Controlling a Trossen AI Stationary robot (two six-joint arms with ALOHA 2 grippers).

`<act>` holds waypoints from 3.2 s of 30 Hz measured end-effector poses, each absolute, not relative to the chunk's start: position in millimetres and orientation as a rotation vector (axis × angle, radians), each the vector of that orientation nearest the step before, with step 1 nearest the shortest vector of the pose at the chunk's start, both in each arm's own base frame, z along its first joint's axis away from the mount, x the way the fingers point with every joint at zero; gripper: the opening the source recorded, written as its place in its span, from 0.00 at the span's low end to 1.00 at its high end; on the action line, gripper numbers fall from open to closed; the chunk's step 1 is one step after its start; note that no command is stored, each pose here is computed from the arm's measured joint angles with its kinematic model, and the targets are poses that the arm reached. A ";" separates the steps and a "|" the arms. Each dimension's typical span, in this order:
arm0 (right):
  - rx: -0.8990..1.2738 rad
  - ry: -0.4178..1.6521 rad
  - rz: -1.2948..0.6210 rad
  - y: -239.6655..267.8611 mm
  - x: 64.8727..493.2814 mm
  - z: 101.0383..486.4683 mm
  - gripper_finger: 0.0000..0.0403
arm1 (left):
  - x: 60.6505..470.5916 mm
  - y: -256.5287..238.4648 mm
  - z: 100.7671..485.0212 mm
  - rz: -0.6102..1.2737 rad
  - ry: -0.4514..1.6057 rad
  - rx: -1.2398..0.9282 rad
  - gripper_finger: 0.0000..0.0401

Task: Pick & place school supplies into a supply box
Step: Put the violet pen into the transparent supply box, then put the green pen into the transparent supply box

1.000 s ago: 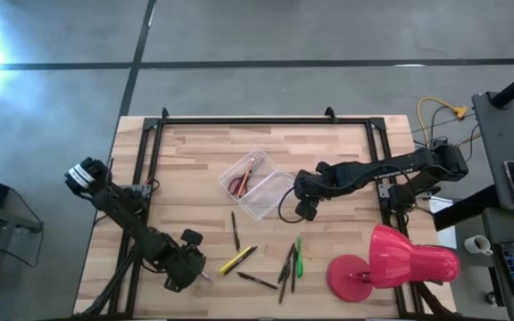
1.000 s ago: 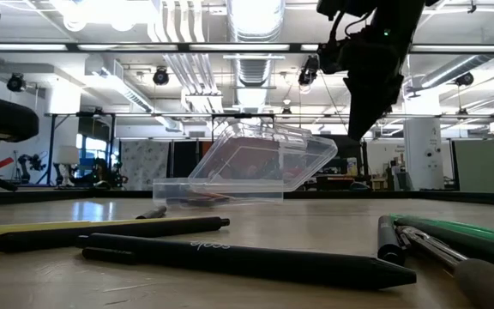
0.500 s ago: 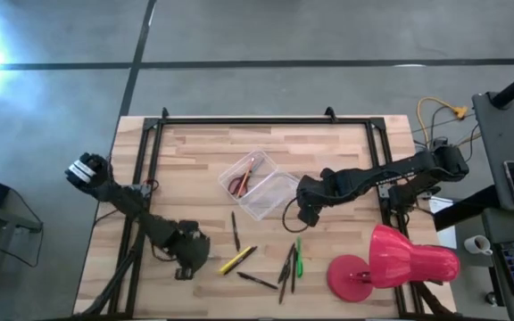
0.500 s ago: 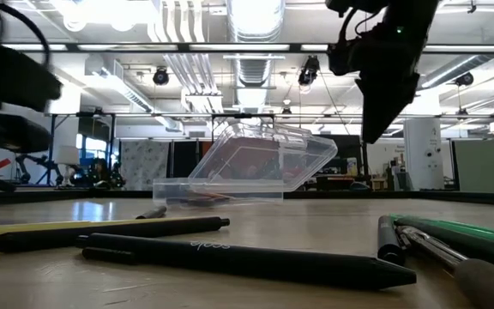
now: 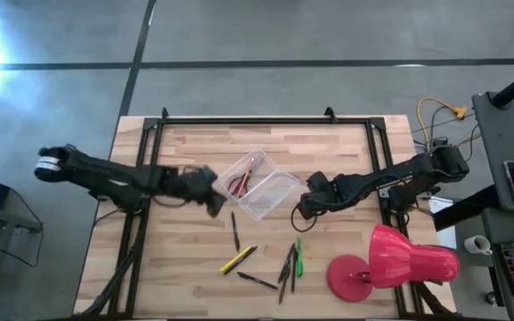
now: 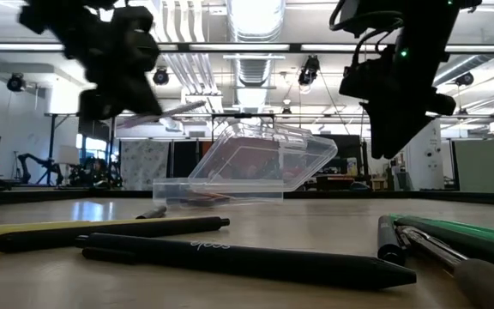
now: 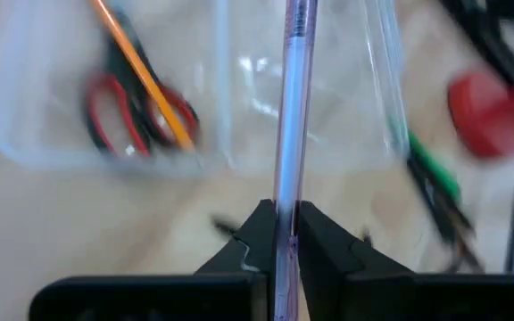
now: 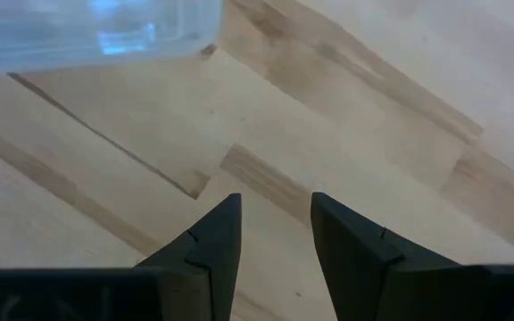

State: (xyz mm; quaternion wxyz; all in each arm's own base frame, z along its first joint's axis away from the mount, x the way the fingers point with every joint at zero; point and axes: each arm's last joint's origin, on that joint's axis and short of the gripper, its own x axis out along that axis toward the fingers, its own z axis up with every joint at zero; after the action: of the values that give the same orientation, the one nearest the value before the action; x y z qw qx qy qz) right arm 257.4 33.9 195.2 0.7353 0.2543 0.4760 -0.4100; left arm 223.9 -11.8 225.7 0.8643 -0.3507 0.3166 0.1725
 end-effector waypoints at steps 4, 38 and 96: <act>0.553 1.052 -0.882 38.6 256.7 195.5 0.32 | 237.1 21.1 230.2 0.434 0.656 -0.680 0.03; 0.759 1.194 -0.623 96.5 244.4 198.6 0.59 | 330.5 92.0 216.3 0.491 1.024 -0.521 0.35; 1.094 0.302 -1.113 93.0 348.8 294.5 0.04 | 156.4 -50.4 236.1 0.163 0.646 -0.575 0.36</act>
State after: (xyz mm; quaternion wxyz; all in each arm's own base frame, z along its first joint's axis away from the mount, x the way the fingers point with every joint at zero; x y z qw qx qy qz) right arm 348.8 93.0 294.5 0.7005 0.4910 0.1358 -0.4997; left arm 156.4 -50.4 236.1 0.9048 -0.2781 0.3125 0.0790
